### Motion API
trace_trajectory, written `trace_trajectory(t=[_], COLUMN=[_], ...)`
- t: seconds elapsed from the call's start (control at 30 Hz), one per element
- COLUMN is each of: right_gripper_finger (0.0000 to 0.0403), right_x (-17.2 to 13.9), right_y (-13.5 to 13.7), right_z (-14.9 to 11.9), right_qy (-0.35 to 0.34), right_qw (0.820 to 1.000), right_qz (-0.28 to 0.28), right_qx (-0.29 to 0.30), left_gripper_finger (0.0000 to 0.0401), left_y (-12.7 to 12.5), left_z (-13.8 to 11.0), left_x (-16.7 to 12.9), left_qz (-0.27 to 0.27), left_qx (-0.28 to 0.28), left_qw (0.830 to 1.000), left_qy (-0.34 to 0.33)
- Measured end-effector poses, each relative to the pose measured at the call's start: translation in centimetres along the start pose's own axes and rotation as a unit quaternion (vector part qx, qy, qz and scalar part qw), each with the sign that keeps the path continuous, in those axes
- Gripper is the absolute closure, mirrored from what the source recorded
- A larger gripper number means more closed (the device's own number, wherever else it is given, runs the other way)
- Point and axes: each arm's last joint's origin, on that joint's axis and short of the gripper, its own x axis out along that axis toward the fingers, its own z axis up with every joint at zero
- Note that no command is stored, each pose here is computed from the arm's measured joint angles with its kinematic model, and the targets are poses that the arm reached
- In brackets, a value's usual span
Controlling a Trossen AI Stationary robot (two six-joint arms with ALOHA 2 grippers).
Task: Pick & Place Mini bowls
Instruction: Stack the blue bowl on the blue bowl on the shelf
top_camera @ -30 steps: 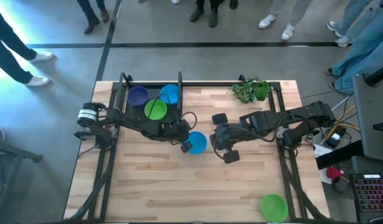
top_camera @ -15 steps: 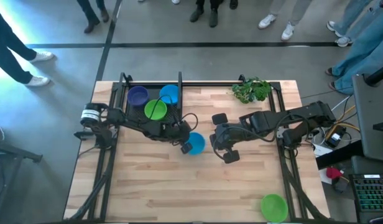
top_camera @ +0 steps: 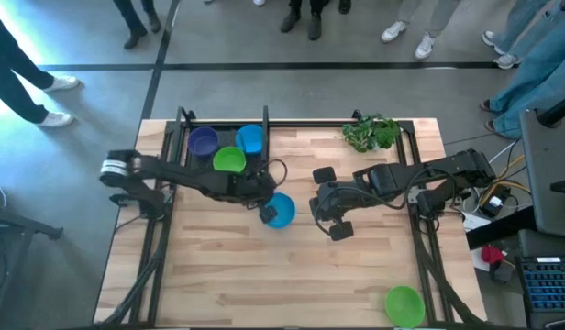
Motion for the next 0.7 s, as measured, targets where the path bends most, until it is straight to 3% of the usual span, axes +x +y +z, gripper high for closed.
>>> trace_trajectory(t=[0.37,0.7], right_gripper_finger=[0.0339,0.0339], right_x=[0.0,0.0], right_y=[0.0,0.0], right_z=[-0.1,-0.1], right_qy=[0.003,0.003], right_qw=[1.0,1.0], right_qz=[0.0,0.0], right_qx=[-0.004,-0.005], left_gripper_finger=[0.0401,0.0401], left_y=[3.6,9.2], left_z=[1.2,1.3], left_x=[-10.5,-14.6], left_qz=[0.006,0.097], left_qx=[-0.029,-0.082], left_qw=[0.997,0.985], left_qy=[-0.074,-0.119])
